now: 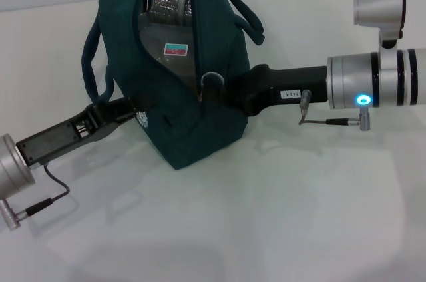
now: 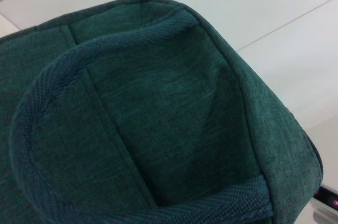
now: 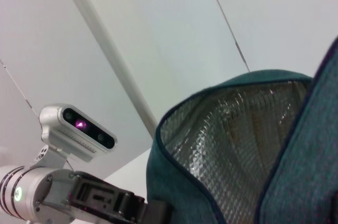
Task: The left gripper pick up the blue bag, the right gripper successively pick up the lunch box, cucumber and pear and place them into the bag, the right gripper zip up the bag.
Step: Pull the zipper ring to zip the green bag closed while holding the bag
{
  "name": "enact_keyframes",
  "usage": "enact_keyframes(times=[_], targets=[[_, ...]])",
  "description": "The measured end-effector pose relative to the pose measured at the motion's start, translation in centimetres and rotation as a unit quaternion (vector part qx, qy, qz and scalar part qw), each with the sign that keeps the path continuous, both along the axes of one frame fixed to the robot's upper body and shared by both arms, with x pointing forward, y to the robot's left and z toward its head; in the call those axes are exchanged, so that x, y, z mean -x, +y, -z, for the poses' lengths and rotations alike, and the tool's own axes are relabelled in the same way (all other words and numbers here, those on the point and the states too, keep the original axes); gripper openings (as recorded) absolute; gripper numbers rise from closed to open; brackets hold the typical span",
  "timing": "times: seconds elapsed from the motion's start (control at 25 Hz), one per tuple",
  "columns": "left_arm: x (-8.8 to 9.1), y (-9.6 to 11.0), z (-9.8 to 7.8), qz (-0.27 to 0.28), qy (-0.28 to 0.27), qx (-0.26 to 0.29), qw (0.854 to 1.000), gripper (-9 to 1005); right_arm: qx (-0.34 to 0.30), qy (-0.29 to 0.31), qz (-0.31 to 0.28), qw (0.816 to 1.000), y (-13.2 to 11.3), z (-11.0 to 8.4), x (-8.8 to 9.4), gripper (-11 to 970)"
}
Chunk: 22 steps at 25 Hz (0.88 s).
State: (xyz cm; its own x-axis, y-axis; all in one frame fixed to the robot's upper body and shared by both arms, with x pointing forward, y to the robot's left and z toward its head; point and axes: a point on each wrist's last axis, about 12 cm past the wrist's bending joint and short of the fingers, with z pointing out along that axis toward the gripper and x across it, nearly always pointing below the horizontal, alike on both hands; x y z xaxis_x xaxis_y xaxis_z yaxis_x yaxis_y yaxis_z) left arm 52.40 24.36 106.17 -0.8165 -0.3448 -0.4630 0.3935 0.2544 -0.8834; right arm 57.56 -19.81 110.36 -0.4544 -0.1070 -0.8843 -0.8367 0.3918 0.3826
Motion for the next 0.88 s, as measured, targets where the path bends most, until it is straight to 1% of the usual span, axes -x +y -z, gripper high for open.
enact_keyframes(times=[0.52,0.76,0.88], targets=[[0.1,0.0,0.1,0.003,-0.01,-0.006,1.0,77,0.0,-0.02,-0.028,0.999,1.2,-1.1,-0.5,14],[0.4,-0.1,0.2,0.012,-0.046,-0.022,0.999,226,-0.002,-0.019,-0.033,0.999,1.2,-1.1,-0.4,13],[0.7,-0.1,0.4,0.016,-0.057,-0.03,0.998,351,-0.005,-0.022,-0.037,0.999,1.3,-1.4,-0.4,13]])
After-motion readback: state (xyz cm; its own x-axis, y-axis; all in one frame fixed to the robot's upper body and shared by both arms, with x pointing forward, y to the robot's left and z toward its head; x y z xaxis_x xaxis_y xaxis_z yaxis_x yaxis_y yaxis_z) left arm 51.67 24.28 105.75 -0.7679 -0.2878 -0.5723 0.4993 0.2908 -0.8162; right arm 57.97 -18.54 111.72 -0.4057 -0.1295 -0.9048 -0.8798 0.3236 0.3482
